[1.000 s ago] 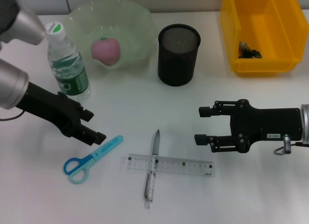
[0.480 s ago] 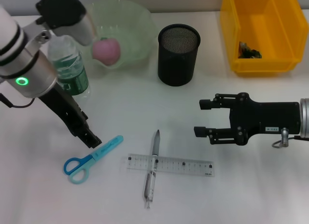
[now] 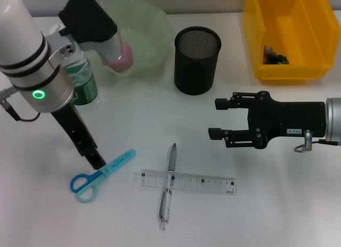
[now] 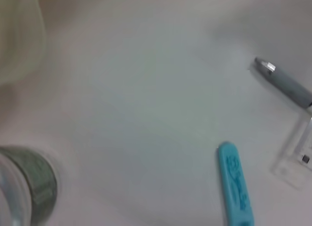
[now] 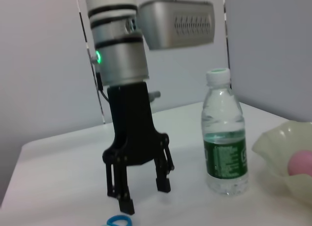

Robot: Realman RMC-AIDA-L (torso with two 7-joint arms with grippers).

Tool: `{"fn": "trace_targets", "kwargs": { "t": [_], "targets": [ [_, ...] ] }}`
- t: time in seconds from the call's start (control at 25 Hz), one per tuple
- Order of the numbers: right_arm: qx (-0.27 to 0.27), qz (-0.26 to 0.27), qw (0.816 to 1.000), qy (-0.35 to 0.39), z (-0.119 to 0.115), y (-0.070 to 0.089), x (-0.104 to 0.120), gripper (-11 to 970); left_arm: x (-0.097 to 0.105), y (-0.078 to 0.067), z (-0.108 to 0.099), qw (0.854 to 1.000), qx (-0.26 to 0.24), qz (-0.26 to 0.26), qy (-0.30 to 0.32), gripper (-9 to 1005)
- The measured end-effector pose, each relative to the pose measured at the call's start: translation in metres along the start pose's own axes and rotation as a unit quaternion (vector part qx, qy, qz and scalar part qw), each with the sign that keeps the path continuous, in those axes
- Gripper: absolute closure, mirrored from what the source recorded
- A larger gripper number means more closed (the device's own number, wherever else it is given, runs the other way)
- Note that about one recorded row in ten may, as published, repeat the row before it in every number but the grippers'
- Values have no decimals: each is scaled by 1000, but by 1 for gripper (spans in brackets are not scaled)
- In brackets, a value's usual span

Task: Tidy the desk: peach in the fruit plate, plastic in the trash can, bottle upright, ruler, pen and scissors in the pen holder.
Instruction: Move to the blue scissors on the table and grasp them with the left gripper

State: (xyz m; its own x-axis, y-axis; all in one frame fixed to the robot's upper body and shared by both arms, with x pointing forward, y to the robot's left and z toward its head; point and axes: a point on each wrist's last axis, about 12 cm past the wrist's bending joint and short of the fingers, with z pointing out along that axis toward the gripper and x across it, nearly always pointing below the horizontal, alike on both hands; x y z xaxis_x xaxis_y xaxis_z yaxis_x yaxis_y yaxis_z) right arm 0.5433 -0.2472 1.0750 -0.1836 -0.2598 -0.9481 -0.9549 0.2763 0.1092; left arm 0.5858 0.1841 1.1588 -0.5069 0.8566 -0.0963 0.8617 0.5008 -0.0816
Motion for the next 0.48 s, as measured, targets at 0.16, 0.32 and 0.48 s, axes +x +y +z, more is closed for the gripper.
{"fn": "trace_targets", "kwargs": {
  "t": [0.16, 0.32, 0.48],
  "targets": [
    [-7, -1, 1000, -1, 4, 0, -3, 231, 3, 2, 5, 1000, 1, -8, 22, 212],
    [-10, -1, 1000, -2, 5, 0, -4, 232, 3, 1, 5, 1000, 5, -9, 27, 212],
    [-9, 2, 1000, -1, 6, 0, -4, 232, 2, 0, 5, 1000, 6, -8, 25, 213]
  ]
}}
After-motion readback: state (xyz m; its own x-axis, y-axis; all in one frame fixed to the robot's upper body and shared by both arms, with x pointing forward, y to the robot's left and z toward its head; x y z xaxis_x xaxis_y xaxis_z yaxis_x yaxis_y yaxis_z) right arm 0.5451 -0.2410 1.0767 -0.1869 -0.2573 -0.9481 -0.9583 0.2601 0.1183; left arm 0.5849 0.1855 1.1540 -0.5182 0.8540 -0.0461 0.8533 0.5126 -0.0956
